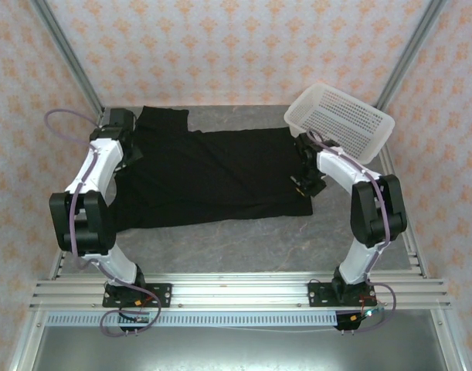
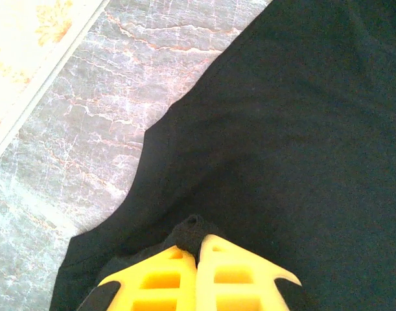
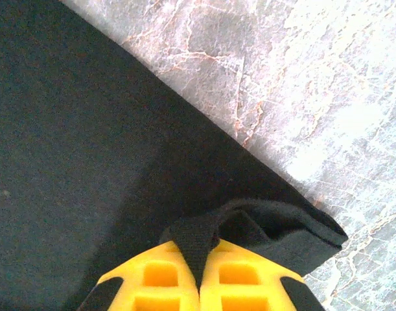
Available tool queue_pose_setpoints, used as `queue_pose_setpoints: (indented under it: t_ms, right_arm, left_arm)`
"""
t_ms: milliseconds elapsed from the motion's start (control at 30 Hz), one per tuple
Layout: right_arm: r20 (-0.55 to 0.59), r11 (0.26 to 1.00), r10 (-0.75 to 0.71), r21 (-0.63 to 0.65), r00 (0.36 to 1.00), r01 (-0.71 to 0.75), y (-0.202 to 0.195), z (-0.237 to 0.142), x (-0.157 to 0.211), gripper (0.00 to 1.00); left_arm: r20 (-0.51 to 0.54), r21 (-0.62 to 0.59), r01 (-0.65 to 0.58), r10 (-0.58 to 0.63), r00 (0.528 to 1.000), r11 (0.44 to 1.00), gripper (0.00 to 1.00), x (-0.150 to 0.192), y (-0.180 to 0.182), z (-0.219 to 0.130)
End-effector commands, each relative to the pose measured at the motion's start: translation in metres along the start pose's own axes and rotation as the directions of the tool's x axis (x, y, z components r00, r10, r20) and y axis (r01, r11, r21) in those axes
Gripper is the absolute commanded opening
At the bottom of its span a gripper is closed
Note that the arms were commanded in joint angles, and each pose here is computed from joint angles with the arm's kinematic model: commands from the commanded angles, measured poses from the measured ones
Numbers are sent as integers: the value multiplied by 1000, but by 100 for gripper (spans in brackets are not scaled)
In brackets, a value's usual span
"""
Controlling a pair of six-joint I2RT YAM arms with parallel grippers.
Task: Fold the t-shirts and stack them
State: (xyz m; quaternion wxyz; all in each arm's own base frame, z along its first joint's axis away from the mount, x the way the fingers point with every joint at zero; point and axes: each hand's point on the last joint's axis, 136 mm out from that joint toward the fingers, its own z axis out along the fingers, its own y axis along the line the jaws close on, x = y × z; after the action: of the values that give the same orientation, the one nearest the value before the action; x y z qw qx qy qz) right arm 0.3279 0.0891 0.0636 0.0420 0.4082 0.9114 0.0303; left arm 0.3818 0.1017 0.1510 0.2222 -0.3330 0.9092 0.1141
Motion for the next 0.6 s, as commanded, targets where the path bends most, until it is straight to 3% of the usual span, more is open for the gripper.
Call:
queue_pose_setpoints:
  t_ms: [0,267,467,567]
  right_arm:
    - [39,997,52,59,998,-54,-9,2,-13,0]
    - [9,997,72,22,997,-72,5,4,-14,0]
    - [-12,996,85,-8,996,-85,9,-1,-10,0]
    - [-1,997,79,-5,997,-79,10,-1,-13,0]
  left_arm:
    - [60,-26,-24,25,998,999,0,-21,-3,-5]
    - [87,-14,2,-1,996,1000,0,-41,-11,-13]
    - [116,-147,26,-9,993,989,0,-48,16,-32]
    - [100,-136,11,2,995,991,0,-46,12,-26]
